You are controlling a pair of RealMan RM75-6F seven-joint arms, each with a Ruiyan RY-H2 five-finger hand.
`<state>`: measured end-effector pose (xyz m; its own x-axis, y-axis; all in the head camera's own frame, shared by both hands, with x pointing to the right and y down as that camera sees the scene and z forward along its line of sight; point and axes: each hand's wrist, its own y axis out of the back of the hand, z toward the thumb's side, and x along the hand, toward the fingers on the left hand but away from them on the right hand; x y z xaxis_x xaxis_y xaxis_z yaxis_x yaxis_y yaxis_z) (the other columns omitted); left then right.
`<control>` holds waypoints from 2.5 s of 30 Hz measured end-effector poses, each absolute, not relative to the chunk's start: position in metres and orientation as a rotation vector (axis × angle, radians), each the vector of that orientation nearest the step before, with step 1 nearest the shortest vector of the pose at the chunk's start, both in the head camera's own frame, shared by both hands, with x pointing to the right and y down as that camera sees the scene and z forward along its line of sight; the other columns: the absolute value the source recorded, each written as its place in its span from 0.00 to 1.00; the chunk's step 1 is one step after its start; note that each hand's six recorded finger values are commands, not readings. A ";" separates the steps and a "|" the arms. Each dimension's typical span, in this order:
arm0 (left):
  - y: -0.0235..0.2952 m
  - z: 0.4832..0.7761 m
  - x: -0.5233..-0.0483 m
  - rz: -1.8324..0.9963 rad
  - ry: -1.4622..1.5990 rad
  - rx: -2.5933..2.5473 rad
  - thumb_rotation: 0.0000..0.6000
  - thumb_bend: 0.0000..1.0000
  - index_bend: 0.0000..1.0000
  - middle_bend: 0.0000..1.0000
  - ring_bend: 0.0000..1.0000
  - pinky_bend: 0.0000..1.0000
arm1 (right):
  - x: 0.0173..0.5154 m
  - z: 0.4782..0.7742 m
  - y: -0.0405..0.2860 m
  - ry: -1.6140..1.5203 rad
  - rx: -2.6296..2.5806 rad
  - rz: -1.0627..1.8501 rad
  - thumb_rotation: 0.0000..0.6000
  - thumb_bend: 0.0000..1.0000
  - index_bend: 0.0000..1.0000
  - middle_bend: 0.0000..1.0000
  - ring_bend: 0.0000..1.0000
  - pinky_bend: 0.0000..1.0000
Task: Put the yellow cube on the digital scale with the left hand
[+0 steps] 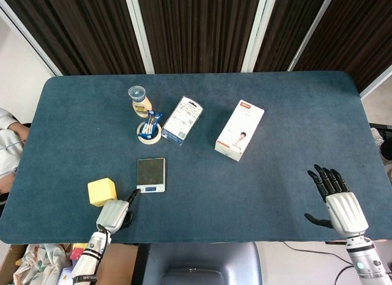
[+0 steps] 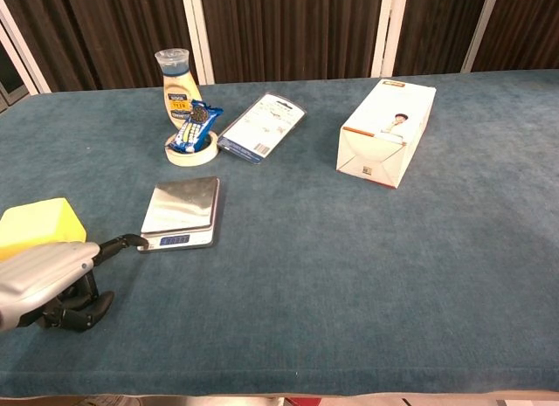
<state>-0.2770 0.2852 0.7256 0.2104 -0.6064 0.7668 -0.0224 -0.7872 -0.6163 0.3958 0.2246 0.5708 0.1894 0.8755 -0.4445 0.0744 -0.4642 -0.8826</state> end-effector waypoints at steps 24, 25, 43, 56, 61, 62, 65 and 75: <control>0.239 0.635 -0.291 -1.175 0.938 -1.836 1.00 0.37 0.00 0.00 0.00 0.03 | 0.393 0.571 0.229 -0.878 -1.767 1.346 1.00 0.12 0.00 0.00 0.00 0.00; 0.240 0.638 -0.293 -1.193 0.927 -1.840 1.00 0.36 0.00 0.00 0.00 0.01 | 0.393 0.571 0.229 -0.875 -1.769 1.345 1.00 0.12 0.00 0.00 0.00 0.00; 0.240 0.706 -0.349 -1.562 0.739 -1.817 1.00 0.35 0.14 0.24 0.35 0.30 | 0.391 0.574 0.230 -0.852 -1.788 1.354 1.00 0.12 0.00 0.00 0.00 0.00; 0.203 0.687 -0.329 -1.355 0.994 -1.771 1.00 0.39 0.73 0.85 0.96 0.78 | 0.391 0.575 0.230 -0.851 -1.792 1.359 1.00 0.12 0.00 0.00 0.00 0.00; 0.184 0.675 -0.286 -1.195 1.034 -1.819 1.00 0.40 0.72 0.84 0.96 0.77 | 0.388 0.577 0.231 -0.837 -1.796 1.359 1.00 0.12 0.00 0.00 0.00 0.00; 0.182 0.674 -0.276 -1.174 1.028 -1.827 1.00 0.40 0.72 0.84 0.96 0.77 | 0.387 0.577 0.231 -0.835 -1.799 1.359 1.00 0.12 0.00 0.00 0.00 0.00; 0.180 0.679 -0.250 -1.147 0.987 -1.842 1.00 0.40 0.70 0.82 0.95 0.77 | 0.387 0.578 0.231 -0.834 -1.800 1.359 1.00 0.12 0.00 0.00 0.00 0.00; 0.169 0.721 -0.213 -1.212 0.861 -1.797 1.00 0.39 0.53 0.67 0.84 0.72 | 0.389 0.579 0.230 -0.832 -1.810 1.365 1.00 0.12 0.00 0.00 0.00 0.00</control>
